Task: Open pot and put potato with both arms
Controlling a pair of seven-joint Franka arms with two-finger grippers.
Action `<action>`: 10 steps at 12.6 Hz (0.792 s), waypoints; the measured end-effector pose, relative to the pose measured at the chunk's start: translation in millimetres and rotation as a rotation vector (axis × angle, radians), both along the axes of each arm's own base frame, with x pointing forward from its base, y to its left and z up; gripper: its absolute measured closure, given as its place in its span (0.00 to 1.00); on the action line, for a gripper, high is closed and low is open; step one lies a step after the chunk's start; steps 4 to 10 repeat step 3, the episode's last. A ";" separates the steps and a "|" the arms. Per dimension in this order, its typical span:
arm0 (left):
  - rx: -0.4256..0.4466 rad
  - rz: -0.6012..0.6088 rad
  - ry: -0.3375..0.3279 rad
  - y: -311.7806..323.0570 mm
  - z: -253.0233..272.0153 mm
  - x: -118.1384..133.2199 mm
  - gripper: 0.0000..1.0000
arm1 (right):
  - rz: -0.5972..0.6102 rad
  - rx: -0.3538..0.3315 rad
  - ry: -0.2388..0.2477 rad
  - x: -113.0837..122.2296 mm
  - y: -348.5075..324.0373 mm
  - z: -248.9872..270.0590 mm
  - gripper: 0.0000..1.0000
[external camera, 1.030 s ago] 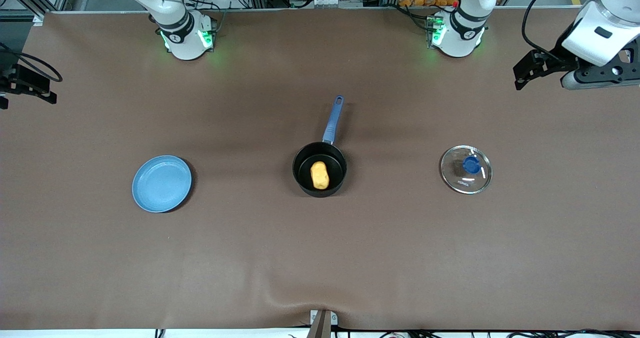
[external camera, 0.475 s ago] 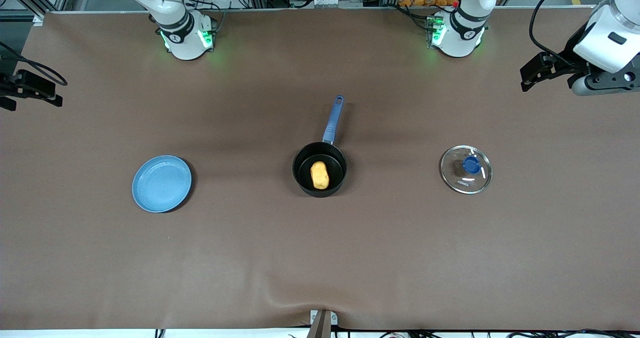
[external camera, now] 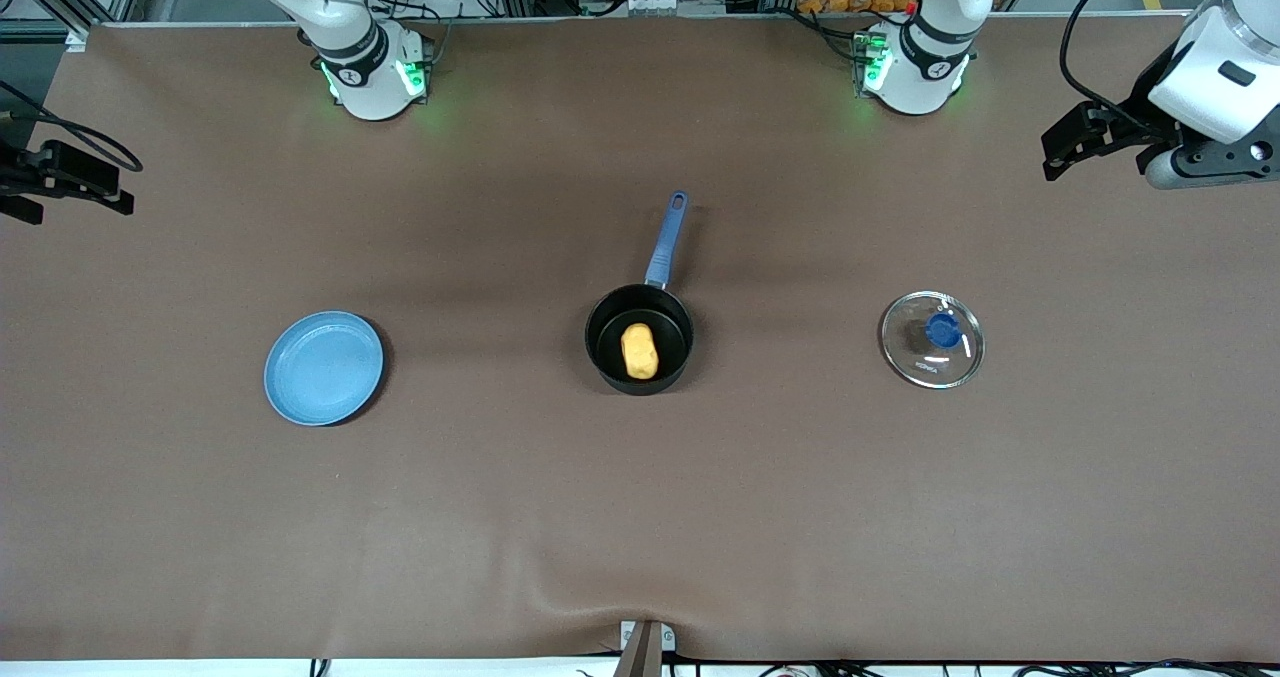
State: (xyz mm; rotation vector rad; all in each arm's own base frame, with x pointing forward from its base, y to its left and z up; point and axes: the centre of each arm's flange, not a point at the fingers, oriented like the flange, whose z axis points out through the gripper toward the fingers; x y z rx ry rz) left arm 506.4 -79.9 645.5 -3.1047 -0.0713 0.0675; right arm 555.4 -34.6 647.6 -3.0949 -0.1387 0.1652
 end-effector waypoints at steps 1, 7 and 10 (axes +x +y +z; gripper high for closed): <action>-0.005 0.000 0.001 -0.2 0.0 -0.1 0.00 | 0.000 0.000 0.000 0.0 0.0 0.0 0.00; -0.008 0.004 0.002 1.6 0.0 0.2 0.00 | 0.000 0.000 -0.004 0.5 0.1 0.2 0.00; -0.008 0.004 0.002 1.6 0.0 0.2 0.00 | 0.000 0.000 -0.004 0.5 0.1 0.2 0.00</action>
